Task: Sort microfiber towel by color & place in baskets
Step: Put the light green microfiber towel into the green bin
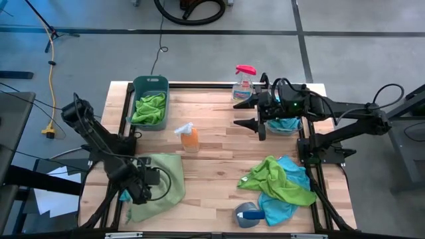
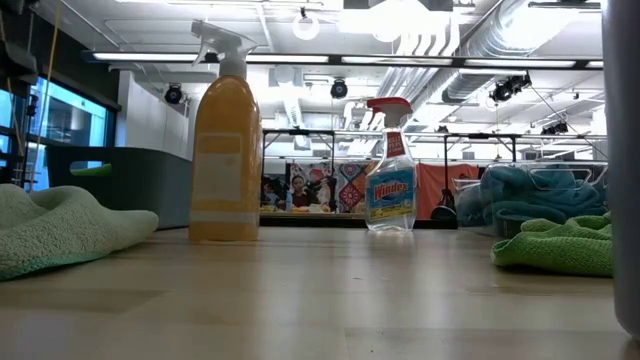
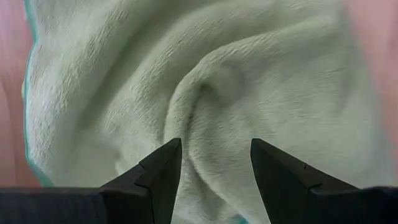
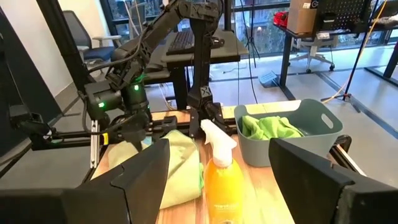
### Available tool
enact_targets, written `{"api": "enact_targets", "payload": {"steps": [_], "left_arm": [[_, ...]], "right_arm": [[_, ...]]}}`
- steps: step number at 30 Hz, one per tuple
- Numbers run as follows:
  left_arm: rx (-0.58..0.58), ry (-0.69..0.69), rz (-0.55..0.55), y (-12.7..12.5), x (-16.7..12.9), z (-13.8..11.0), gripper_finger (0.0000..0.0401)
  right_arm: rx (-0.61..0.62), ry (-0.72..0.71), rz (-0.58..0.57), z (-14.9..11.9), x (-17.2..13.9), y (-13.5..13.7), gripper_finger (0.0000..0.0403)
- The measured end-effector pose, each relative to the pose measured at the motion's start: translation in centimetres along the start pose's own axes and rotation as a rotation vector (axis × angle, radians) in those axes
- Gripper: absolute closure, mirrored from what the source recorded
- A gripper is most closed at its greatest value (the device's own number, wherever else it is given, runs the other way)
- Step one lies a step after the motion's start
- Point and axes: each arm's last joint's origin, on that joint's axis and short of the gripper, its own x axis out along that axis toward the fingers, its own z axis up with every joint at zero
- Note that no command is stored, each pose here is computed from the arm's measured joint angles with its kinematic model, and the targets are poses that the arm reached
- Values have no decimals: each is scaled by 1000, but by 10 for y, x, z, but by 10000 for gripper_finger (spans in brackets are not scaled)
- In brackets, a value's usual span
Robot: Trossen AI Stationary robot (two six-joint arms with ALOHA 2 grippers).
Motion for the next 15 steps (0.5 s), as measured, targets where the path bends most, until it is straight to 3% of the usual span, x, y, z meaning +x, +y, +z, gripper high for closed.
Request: {"api": "enact_targets", "payload": {"steps": [6, 10, 12, 15], "left_arm": [[-8, 27, 29, 7, 17, -9, 220], [-19, 60, -7, 7, 20, -11, 231], [-21, 59, -26, 6, 20, -10, 261], [-24, 24, -80, 2, 17, -6, 353]], "right_arm": [[3, 50, -4, -5, 0, 0, 132], [4, 72, -5, -7, 0, 0, 132], [4, 71, -5, -7, 0, 0, 132], [-15, 72, -5, -7, 0, 0, 132]]}}
